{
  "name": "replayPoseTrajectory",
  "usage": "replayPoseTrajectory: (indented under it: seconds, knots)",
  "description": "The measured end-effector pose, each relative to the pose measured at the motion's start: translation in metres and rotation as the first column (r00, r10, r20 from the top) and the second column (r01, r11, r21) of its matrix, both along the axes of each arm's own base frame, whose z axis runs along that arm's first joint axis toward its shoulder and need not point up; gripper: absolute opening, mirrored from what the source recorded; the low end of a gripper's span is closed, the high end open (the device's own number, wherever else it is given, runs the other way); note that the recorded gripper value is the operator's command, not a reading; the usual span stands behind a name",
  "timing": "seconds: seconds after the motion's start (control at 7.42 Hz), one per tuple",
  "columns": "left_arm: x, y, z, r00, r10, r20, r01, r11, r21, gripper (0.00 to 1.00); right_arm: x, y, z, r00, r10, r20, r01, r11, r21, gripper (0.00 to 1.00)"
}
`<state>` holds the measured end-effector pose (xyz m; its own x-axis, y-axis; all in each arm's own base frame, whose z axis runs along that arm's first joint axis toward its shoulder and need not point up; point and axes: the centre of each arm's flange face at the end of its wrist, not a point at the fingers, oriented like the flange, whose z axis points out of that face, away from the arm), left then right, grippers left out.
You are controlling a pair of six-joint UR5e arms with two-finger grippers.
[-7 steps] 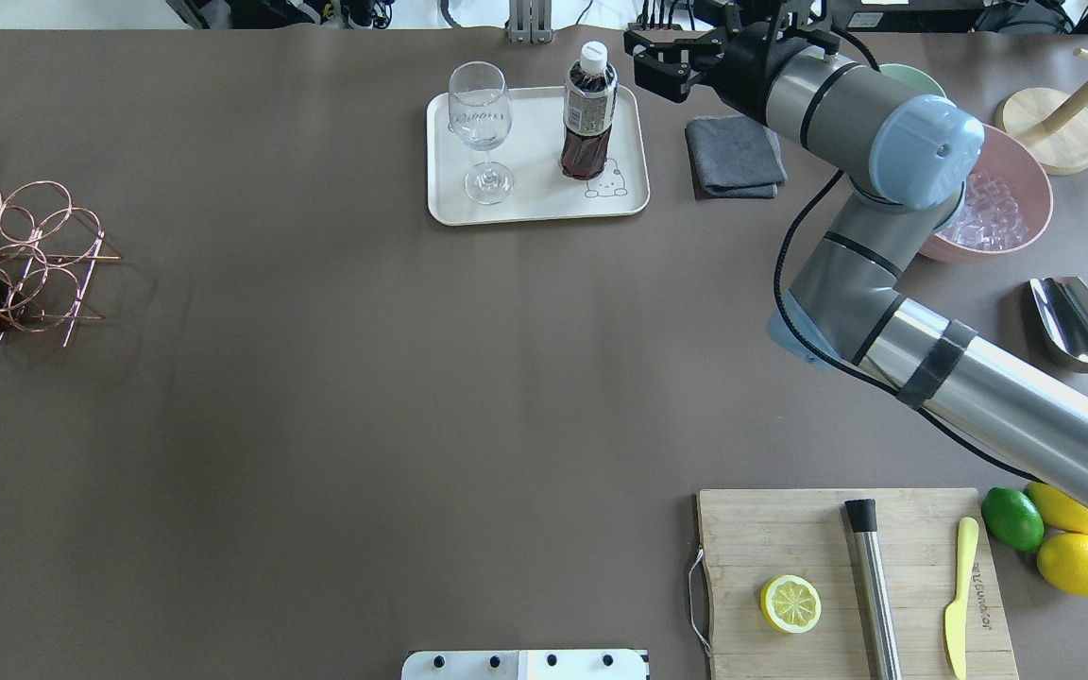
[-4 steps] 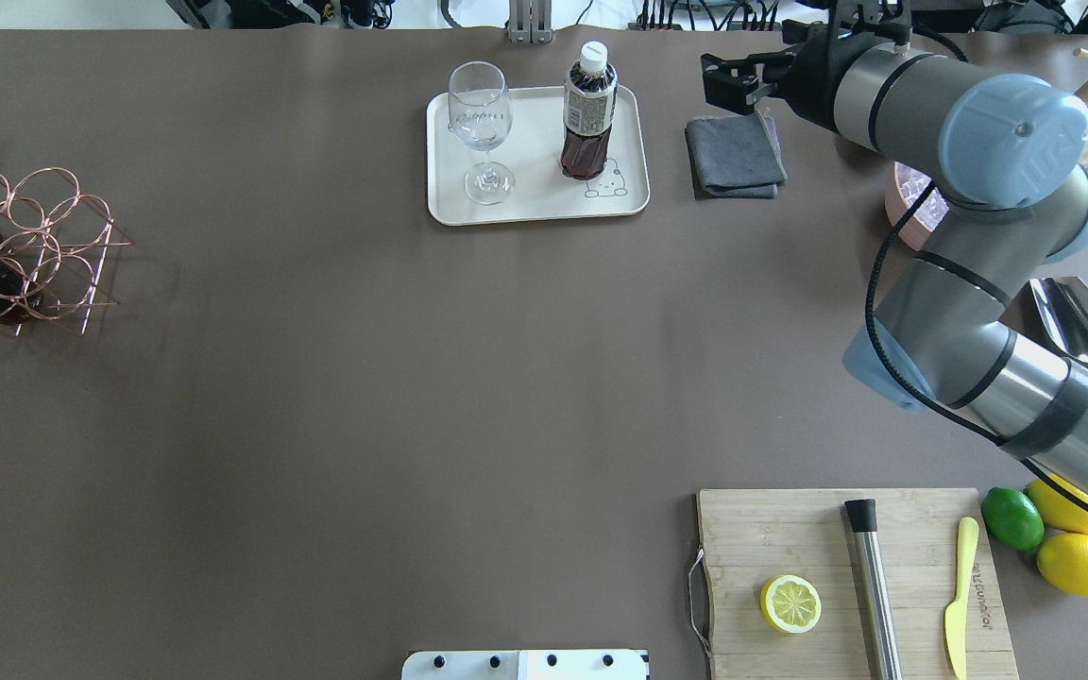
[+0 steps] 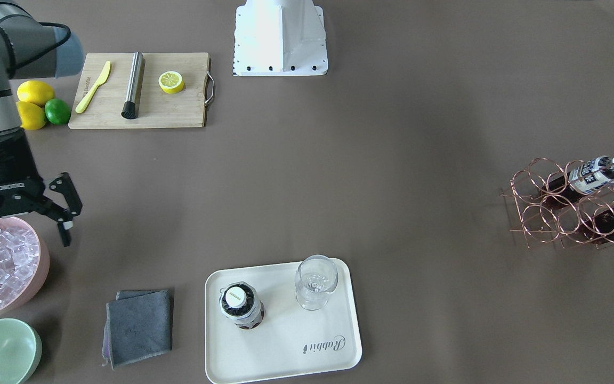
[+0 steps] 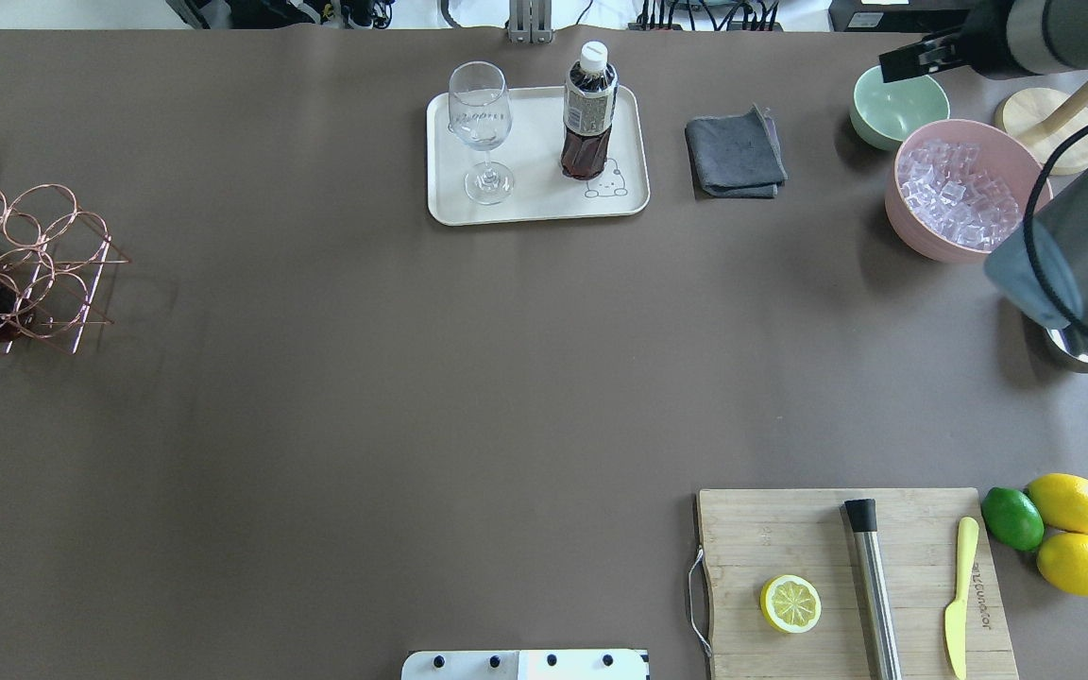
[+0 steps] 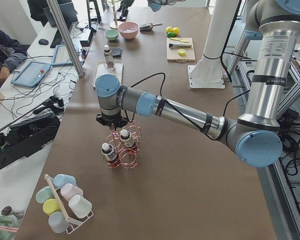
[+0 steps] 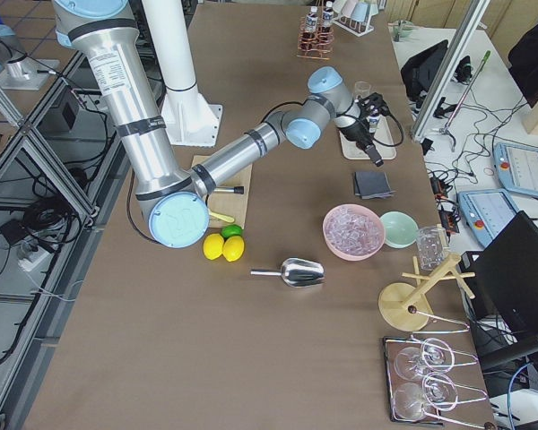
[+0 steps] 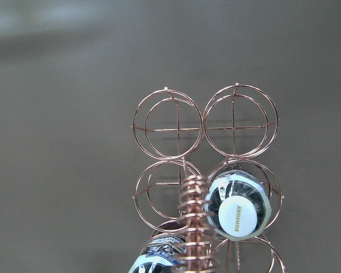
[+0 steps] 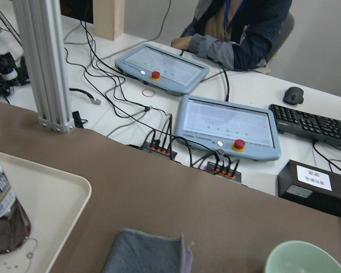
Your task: Take tea from basket to plate
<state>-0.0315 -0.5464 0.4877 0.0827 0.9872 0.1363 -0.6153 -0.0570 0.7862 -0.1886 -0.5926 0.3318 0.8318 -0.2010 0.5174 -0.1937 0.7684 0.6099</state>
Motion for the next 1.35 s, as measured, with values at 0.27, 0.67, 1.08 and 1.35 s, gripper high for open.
replayPoseTrajectory:
  seconds: [0.27,0.67,1.08,1.35]
  knots:
    - [0.001,0.001,0.000,1.000,0.001,0.001,-0.001,1.000,0.001,0.00,0.083,0.004,0.069,0.999,-0.043,0.000,0.042,0.976,-0.216,1.00]
    - [0.001,0.002,0.002,1.000,0.002,0.001,-0.002,1.000,-0.003,0.00,0.173,0.042,0.149,0.990,-0.135,0.036,0.137,0.888,-0.439,1.00]
    - [0.001,0.004,0.004,1.000,0.002,0.001,-0.002,1.000,-0.006,0.00,0.188,0.083,0.226,0.981,-0.130,0.143,0.190,0.774,-0.604,1.00]
    - [0.001,0.004,0.005,1.000,0.002,0.001,-0.002,1.000,-0.007,0.00,0.208,0.099,0.249,0.981,-0.099,0.167,0.184,0.751,-0.634,1.00]
